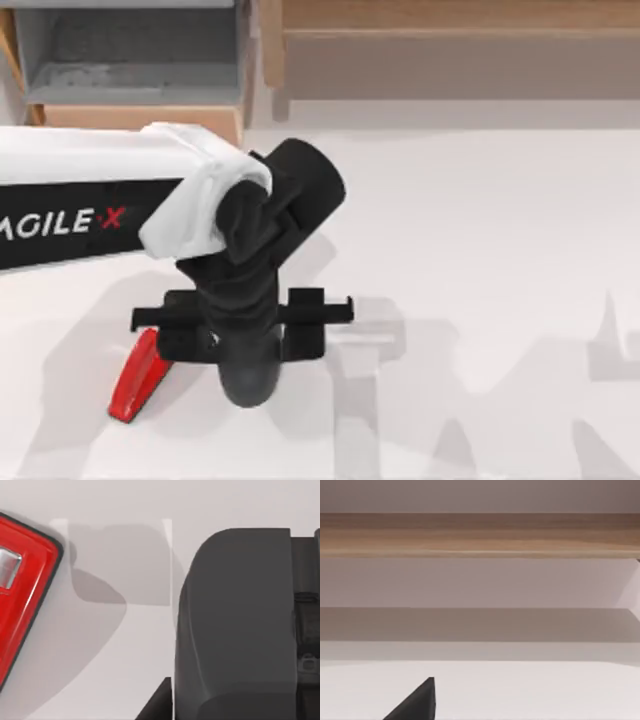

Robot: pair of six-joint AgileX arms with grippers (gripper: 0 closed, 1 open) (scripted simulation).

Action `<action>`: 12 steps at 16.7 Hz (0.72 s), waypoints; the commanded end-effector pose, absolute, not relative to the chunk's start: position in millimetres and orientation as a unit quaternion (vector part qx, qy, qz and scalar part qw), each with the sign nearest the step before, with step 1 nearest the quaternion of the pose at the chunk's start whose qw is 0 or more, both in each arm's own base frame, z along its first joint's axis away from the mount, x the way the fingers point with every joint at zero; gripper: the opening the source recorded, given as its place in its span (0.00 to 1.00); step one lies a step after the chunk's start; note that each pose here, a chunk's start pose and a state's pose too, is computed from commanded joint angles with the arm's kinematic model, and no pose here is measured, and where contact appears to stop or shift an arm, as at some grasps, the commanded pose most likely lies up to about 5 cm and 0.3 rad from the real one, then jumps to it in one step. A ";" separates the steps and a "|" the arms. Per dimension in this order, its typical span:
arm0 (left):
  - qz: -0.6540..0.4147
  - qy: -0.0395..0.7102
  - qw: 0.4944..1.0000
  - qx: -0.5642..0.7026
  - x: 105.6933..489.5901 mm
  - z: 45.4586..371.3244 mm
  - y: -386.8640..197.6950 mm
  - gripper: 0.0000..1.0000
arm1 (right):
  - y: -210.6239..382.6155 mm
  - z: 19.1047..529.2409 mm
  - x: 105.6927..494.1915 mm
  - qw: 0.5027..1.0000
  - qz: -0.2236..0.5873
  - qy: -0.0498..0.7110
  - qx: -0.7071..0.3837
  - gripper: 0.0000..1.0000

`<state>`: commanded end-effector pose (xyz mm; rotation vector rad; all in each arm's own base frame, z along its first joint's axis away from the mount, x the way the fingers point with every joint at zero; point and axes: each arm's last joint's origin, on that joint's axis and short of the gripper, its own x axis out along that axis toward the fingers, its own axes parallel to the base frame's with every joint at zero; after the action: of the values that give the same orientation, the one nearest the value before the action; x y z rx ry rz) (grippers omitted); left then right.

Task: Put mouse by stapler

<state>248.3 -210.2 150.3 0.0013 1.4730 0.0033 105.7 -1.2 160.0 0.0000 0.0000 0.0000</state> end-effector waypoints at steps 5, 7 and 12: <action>-0.002 0.667 0.745 -0.003 249.1 152.5 -211.0 0.00 | -1.2 160.0 105.7 1.000 0.000 0.000 0.000 1.00; -0.005 0.663 0.749 -0.006 249.8 154.1 -211.6 0.00 | -1.2 160.0 105.7 1.000 0.000 0.000 0.000 1.00; -0.011 0.654 0.756 -0.013 251.6 157.0 -213.0 0.00 | -1.2 160.0 105.7 1.000 0.000 0.000 0.000 1.00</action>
<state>251.6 -213.0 157.0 -0.0292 1.4258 -0.0248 105.7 -1.2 160.0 0.0000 0.0000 0.0000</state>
